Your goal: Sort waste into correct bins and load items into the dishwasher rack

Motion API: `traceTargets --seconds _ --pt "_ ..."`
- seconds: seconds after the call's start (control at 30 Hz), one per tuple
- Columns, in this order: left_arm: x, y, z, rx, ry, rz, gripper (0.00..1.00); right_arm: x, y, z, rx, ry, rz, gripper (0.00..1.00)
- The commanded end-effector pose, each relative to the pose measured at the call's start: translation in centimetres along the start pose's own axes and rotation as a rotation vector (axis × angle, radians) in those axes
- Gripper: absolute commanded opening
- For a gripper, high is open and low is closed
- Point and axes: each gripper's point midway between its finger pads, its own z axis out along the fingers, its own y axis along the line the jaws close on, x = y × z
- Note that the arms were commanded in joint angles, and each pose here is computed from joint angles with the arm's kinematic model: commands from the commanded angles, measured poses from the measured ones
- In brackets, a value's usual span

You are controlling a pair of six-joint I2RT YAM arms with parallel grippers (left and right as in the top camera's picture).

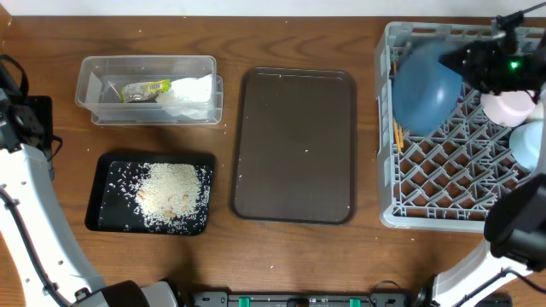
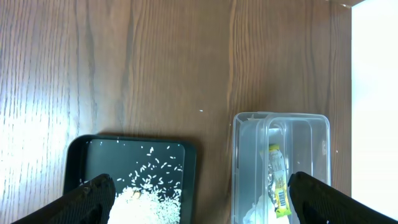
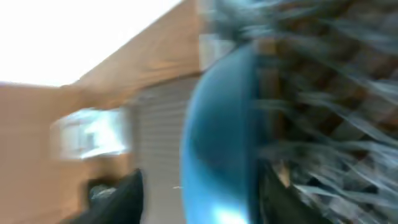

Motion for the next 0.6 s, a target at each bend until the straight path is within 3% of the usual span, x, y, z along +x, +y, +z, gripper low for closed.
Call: traceTargets --seconds 0.0,0.33,0.57 --pt "-0.2 0.2 0.2 -0.014 -0.008 0.01 0.92 -1.2 -4.3 -4.8 0.346 -0.155 0.107 0.99" --pt "-0.2 0.2 0.2 -0.014 -0.008 0.01 0.92 -1.4 -0.8 -8.6 0.339 -0.264 0.032 0.98" --pt "-0.2 0.2 0.2 -0.014 -0.008 0.01 0.92 -0.8 -1.0 -4.3 0.441 -0.195 -0.007 0.71"
